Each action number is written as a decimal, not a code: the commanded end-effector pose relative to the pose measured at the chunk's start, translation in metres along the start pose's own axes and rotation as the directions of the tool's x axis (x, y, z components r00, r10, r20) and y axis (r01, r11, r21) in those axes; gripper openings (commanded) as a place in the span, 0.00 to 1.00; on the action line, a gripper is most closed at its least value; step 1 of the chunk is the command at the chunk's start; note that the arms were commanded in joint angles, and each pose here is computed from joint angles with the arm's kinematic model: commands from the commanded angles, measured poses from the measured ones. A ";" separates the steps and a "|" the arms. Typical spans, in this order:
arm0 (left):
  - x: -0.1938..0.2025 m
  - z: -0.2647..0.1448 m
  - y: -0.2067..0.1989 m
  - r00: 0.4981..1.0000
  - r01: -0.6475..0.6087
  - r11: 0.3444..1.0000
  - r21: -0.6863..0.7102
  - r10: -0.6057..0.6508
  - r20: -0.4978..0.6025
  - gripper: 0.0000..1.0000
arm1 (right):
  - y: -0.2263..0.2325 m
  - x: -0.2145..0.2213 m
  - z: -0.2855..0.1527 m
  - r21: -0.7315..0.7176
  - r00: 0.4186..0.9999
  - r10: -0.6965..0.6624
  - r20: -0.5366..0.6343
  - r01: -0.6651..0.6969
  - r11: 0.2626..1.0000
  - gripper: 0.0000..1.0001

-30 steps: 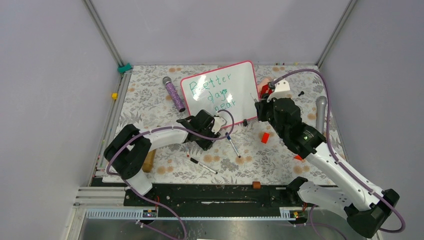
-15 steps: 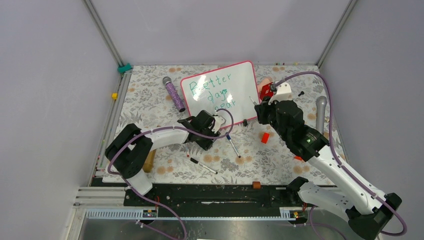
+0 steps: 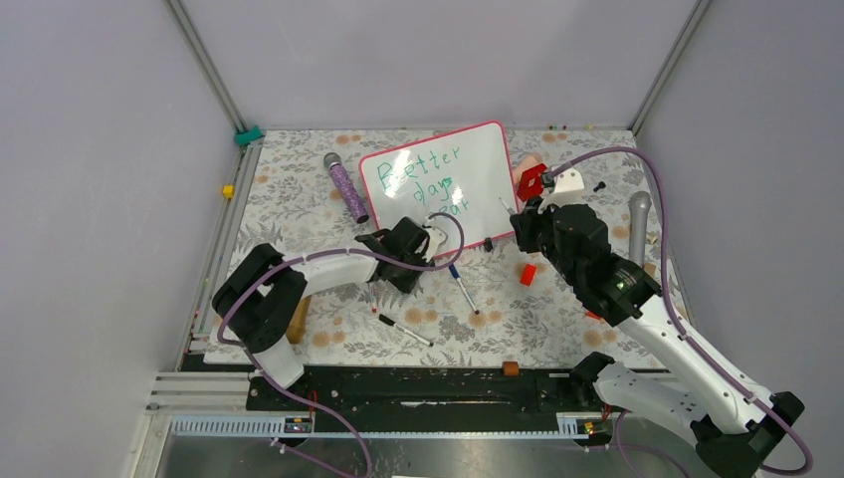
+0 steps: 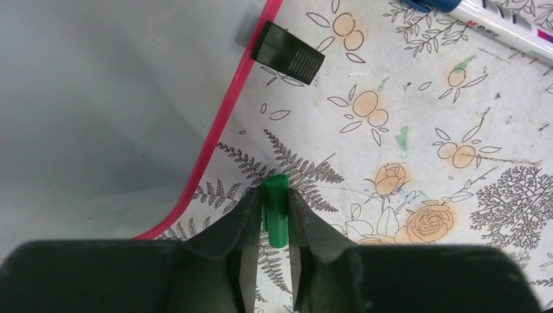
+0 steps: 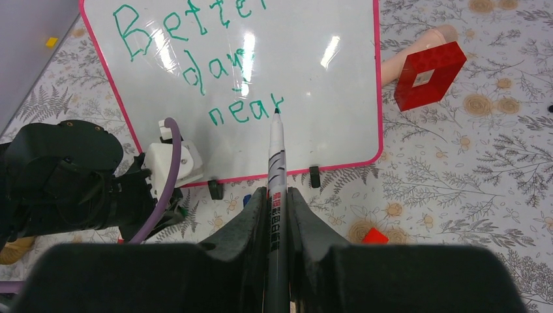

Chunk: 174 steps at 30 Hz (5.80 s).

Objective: Write a sentence on the whiteboard
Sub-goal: Pick up the pen cap from the center of the board, then insert the whiteboard marker without the cap into the pen cap.

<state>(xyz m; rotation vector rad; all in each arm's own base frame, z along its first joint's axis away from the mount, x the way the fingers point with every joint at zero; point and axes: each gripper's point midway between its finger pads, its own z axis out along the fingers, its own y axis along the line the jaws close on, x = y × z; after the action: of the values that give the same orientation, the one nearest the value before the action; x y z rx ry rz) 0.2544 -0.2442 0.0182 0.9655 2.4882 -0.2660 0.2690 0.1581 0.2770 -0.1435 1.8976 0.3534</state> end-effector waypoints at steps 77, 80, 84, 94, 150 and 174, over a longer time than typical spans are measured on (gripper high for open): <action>-0.110 -0.102 -0.085 0.276 -0.340 0.940 -0.028 0.128 0.953 0.00 | 0.037 0.099 -0.028 -0.155 0.872 -0.056 -0.486 -0.024 0.988 0.00; -0.124 -0.122 -0.054 0.281 0.071 0.941 0.330 -0.336 0.899 0.00 | 0.024 0.088 -0.030 -0.118 0.917 -0.040 -0.397 -0.007 0.993 0.00; -0.132 -0.153 -0.032 0.158 0.374 0.700 0.608 -0.694 0.702 0.00 | 0.033 0.069 -0.040 -0.208 0.965 -0.005 -0.262 -0.051 0.977 0.00; -0.110 -0.173 -0.004 -0.252 0.608 0.051 0.792 -0.934 0.254 0.00 | 0.085 0.032 -0.068 -0.563 0.994 0.113 0.000 -0.093 0.821 0.00; -0.116 -0.167 -0.027 -0.334 0.549 -0.223 0.806 -0.942 -0.033 0.00 | 0.117 0.055 -0.021 -0.587 0.986 0.095 -0.135 -0.157 0.794 0.00; -0.114 -0.170 -0.027 -0.338 0.536 -0.233 0.812 -0.940 -0.046 0.00 | 0.116 0.056 -0.012 -0.568 0.987 0.095 -0.131 -0.153 0.809 0.00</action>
<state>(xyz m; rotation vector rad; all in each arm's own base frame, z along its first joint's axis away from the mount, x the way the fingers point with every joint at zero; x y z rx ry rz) 0.2546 -0.2743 0.2036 -1.2282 1.6850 -1.5037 0.2020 0.2617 0.2209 -0.4517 1.9402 1.0109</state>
